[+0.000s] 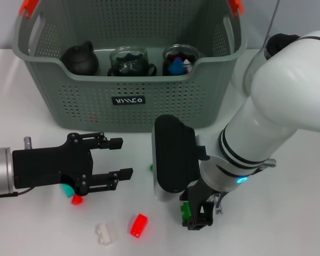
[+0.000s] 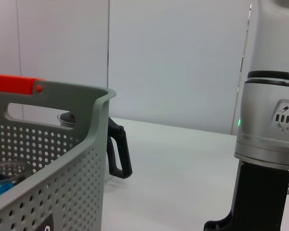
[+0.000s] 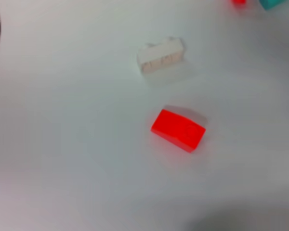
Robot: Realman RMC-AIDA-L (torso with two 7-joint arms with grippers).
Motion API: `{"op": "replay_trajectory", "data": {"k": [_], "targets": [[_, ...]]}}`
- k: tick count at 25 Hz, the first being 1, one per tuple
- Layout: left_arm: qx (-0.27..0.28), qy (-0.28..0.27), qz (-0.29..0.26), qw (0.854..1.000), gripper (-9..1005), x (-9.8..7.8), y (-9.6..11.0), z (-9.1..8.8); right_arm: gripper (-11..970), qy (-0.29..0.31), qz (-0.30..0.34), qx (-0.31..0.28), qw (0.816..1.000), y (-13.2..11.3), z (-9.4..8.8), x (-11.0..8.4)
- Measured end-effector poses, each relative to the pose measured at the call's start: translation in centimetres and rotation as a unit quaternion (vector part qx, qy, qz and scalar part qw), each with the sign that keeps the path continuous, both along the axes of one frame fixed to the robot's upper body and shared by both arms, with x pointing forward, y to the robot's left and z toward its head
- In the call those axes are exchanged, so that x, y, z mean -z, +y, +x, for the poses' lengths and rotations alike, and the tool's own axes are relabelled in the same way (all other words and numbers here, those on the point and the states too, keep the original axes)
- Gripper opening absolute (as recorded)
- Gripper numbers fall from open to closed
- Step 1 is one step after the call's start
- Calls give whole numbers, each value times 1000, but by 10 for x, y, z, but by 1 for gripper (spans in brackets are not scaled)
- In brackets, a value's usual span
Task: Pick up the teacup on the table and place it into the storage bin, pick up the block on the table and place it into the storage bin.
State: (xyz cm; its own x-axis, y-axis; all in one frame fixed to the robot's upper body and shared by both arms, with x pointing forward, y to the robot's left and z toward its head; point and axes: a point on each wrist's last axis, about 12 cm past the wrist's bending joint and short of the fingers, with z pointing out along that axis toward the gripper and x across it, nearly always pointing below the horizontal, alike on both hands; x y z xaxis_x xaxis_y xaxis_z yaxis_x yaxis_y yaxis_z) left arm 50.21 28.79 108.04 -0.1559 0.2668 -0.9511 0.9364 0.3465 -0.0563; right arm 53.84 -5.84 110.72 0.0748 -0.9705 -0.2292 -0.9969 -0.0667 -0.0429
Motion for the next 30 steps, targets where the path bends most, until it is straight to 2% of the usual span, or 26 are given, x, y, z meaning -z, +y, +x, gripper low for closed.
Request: {"op": "replay_trajectory", "data": {"k": [6,10,14,19,22,25,27,30], "targets": [[-1,0,0,1000,675,0,1,0,546,0,5,-4,1000,0,-2,-6],[-1,0,1,1000,675,0,2,0,467,2,23,12,1000,-6,1,-28],[-6,0,2,1000,675,0,4,0,435,-18,47,42,998,-25,12,-70],[-9,-3,-2,1000,675,-2,6,-1,439,-57,92,69,992,-49,20,-141],[-9,-3,-2,1000,675,-2,6,-1,441,-90,159,74,980,-56,24,-188],[-7,-4,-3,1000,675,-3,5,0,444,-121,250,100,956,-65,38,-226],[-6,-5,-4,1000,675,-3,4,1,445,-147,303,134,932,-70,54,-242],[-5,-5,-5,1000,675,-4,4,1,447,-176,340,186,905,-76,80,-247]]}}
